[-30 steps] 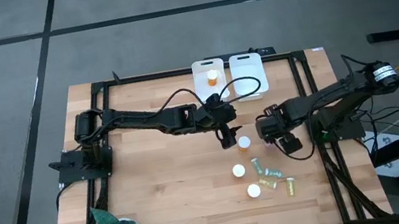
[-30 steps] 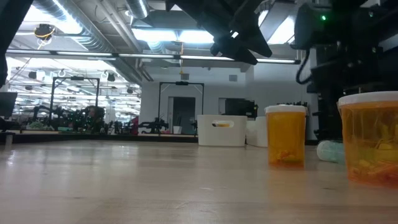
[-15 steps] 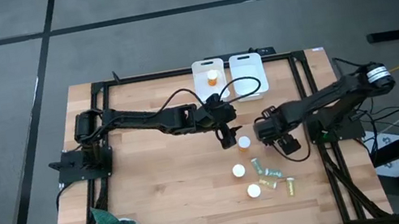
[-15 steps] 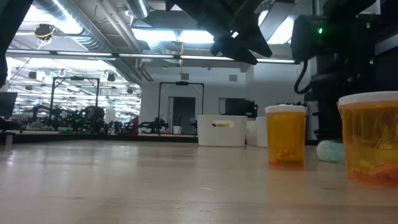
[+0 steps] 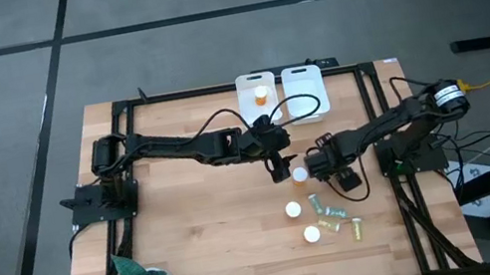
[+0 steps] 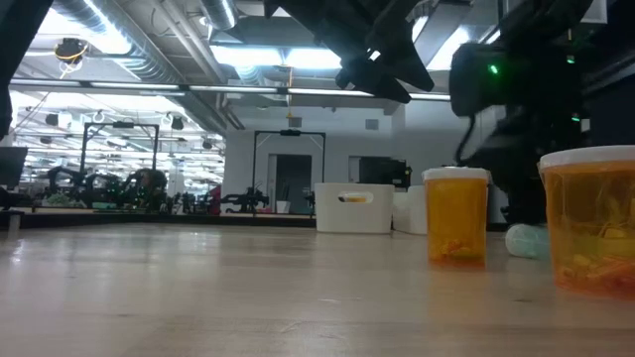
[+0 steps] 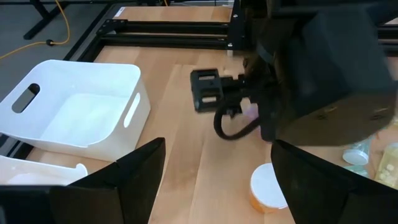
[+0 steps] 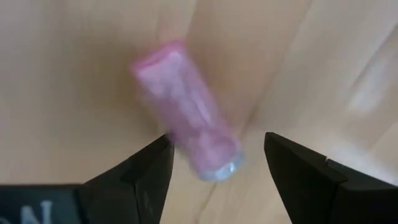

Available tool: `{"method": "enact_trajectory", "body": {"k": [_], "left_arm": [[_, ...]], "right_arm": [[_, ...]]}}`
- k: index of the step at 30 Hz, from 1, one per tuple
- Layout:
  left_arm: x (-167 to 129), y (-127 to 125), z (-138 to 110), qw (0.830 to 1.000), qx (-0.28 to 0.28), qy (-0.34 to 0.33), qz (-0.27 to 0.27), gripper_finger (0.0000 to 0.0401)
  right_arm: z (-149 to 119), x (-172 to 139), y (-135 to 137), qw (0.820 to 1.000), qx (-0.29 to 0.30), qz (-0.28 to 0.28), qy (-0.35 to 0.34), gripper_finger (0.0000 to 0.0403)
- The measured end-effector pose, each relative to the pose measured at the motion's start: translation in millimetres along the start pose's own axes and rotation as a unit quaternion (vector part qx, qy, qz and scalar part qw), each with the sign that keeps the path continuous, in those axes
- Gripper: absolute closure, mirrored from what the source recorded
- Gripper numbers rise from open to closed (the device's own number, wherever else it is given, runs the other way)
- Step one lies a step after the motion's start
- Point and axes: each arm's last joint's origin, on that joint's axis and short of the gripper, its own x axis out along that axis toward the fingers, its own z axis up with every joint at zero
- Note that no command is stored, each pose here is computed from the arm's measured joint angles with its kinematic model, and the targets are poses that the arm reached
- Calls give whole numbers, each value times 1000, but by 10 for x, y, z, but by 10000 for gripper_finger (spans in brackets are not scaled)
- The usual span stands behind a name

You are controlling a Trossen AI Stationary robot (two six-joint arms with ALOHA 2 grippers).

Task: Pick and place medicine bottles into bin by pill shape (circle, oval)
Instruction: Put the small purple medicine pill bottle into the right white bin

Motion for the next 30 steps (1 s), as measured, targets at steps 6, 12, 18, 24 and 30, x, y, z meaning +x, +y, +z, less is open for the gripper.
{"method": "enact_trajectory", "body": {"k": [6, 12, 18, 24, 30], "left_arm": [[0, -2, 0, 1000, 0, 0, 0, 117], [0, -1, 0, 1000, 0, 0, 0, 117], [0, -1, 0, 1000, 1, 0, 0, 117], [0, -2, 0, 1000, 1, 0, 0, 117], [0, -1, 0, 1000, 1, 0, 0, 117]], "right_arm": [[14, -12, 3, 1000, -19, 11, -10, 152], [73, -14, -7, 999, -1, 9, -41, 152], [121, -19, -11, 997, 30, 16, -67, 152], [108, -17, -7, 997, 43, 21, -60, 153], [100, -17, -4, 992, 108, 26, -55, 197]]}}
